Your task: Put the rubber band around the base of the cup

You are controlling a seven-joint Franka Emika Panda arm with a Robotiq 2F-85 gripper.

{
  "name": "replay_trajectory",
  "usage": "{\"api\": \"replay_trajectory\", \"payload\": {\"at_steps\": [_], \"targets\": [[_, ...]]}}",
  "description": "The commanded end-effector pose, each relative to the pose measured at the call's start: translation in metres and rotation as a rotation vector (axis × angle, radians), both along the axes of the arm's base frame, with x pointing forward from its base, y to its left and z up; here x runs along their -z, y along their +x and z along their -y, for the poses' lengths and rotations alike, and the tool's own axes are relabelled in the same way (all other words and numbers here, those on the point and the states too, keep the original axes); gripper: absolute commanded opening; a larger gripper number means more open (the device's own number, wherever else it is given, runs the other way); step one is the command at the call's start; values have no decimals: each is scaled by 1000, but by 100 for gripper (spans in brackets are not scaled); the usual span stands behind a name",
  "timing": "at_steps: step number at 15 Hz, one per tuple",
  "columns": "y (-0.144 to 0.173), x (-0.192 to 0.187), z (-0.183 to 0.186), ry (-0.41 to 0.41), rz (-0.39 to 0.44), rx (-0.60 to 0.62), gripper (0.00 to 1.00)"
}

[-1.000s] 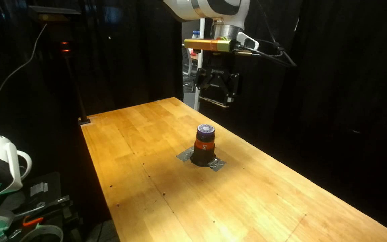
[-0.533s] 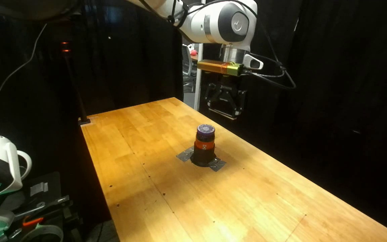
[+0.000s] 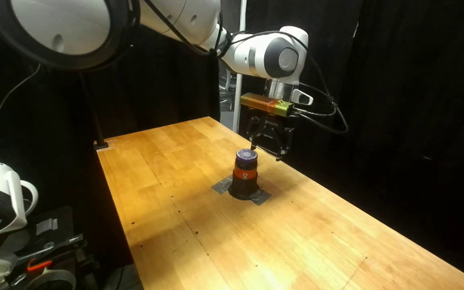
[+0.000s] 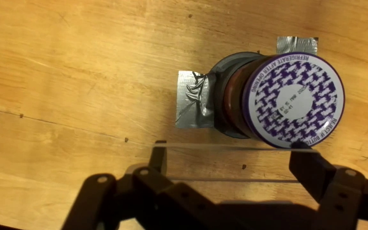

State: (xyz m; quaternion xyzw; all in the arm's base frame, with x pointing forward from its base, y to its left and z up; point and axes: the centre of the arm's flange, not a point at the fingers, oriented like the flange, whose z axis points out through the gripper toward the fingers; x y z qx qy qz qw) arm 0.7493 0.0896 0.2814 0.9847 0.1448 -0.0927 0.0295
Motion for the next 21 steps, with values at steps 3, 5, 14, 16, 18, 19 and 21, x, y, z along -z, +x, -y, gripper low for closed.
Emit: {"api": "replay_trajectory", "payload": {"at_steps": [3,5,14,16,18,19,21], "targets": [[12,3,-11,106,-38,-13,100],[8,7,-14,112,-47,-8,100],[-14,14,1,100,-108,8,100],[-22,13,5,104,-130,6,100],[-29,13,7,105,-148,6,100],[-31,14,9,106,-157,6,100],[-35,13,11,112,-171,8,100]]}}
